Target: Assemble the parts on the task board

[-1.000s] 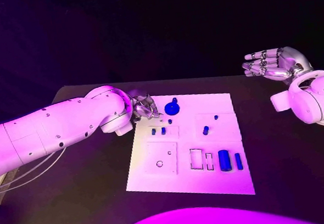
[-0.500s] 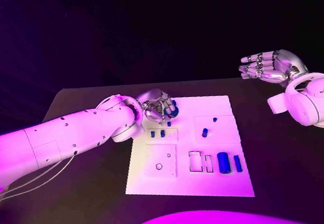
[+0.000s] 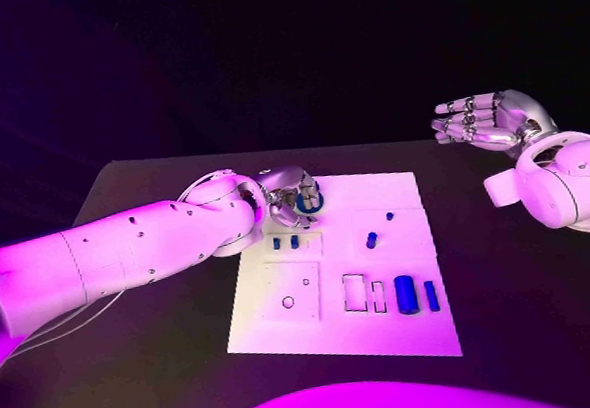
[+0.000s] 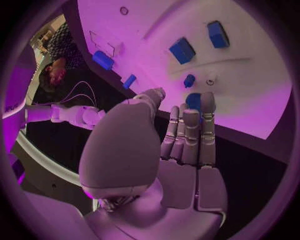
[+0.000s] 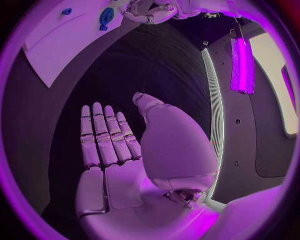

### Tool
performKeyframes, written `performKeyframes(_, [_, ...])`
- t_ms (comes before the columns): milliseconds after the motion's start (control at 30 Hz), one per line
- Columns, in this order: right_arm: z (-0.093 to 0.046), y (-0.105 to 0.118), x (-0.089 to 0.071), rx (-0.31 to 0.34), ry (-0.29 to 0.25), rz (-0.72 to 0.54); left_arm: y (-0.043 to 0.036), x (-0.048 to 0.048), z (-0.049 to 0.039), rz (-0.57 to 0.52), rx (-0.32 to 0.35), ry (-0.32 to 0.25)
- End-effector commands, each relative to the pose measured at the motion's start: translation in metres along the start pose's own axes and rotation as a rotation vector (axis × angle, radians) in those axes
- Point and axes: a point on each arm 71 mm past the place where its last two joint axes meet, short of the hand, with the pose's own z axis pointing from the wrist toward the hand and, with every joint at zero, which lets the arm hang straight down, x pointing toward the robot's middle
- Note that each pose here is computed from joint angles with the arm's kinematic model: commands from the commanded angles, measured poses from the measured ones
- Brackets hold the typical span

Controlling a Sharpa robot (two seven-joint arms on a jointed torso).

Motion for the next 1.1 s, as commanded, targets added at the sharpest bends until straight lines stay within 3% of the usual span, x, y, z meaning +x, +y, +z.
performKeyframes(33, [-0.0002, 0.0015, 0.0023, -0.018, 0.018, 0.005, 0.0016, 0.0045, 0.0025, 0.098, -0.035, 0.058])
performKeyframes(433, [0.0003, 0.0023, 0.0042, -0.022, 0.020, 0.005, 0.0055, 0.0065, 0.0084, 0.125, -0.066, 0.082])
performKeyframes(1100, [0.0000, 0.0032, 0.0056, -0.026, 0.026, 0.008, 0.0027, 0.0108, 0.0099, 0.116, -0.057, 0.116])
